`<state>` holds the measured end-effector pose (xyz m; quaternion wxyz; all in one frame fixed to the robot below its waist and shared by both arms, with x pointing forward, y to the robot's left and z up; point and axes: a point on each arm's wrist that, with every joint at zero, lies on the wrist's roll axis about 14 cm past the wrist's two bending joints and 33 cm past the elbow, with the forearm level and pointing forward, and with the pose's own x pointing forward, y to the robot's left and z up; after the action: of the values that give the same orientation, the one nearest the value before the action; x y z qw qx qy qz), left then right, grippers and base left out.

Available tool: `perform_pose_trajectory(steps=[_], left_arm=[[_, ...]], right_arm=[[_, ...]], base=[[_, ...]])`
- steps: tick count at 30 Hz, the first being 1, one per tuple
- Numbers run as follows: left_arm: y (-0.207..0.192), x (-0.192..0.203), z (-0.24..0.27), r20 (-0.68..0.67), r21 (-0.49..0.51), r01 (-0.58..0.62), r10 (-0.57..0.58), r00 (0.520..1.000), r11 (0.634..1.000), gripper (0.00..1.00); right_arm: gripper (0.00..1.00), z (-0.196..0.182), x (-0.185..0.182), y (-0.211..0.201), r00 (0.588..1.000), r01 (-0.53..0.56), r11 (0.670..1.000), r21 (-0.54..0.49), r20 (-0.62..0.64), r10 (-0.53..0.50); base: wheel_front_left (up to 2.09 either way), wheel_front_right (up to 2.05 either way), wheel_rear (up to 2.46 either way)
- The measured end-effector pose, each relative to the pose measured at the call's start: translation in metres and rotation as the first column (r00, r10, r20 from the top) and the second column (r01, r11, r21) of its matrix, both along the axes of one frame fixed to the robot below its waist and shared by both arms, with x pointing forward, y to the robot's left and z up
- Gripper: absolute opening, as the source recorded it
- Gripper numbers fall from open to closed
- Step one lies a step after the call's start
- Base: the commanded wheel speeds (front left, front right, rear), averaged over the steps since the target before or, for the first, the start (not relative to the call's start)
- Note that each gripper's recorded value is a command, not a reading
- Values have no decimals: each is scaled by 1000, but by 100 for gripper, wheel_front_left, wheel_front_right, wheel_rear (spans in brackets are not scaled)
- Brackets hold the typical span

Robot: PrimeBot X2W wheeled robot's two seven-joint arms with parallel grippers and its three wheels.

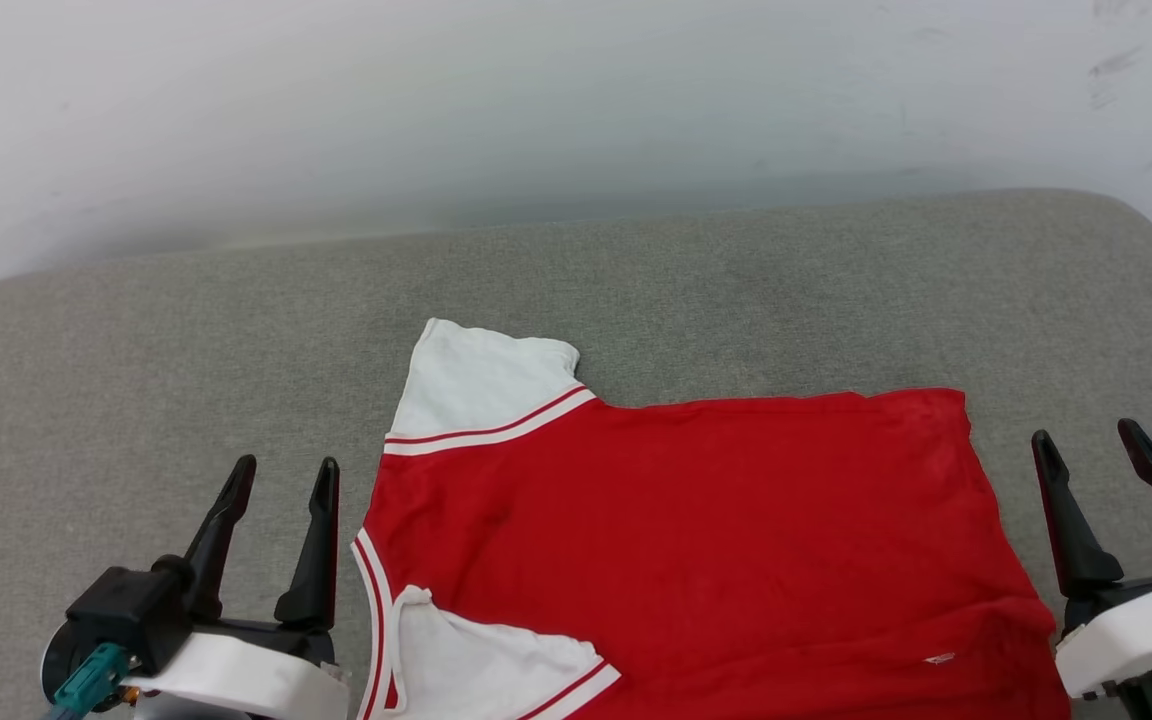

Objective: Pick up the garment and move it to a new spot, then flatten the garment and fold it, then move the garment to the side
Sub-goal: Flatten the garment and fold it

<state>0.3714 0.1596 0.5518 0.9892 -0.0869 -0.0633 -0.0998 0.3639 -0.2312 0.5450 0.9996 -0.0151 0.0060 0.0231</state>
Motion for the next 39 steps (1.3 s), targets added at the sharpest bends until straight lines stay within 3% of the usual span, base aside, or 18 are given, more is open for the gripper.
perform_pose_trajectory(steps=[6,20,26,31,35,39], left_arm=[[1,-1,5,44,-44,-14,16,999,999,100],[-9,14,-14,28,-21,53,-52,998,998,100],[-21,59,-18,-51,69,175,-172,984,982,100],[-20,118,-10,-149,146,257,-236,960,955,100],[-31,159,-18,-282,158,341,-289,915,927,100],[-39,192,-39,-450,161,414,-307,839,896,100]], right_arm=[[100,13,-6,4,989,28,999,45,141,-34],[100,3,-3,8,988,44,997,64,143,-53],[100,-4,7,9,992,46,997,55,117,-52],[100,-15,18,7,994,62,996,57,85,-67],[100,-30,23,-1,994,97,994,58,53,-100],[100,-42,30,-1,993,109,992,63,31,-111]], base=[[0,0,0],[0,0,0],[0,0,0],[0,0,0],[0,0,0],[0,0,0]])
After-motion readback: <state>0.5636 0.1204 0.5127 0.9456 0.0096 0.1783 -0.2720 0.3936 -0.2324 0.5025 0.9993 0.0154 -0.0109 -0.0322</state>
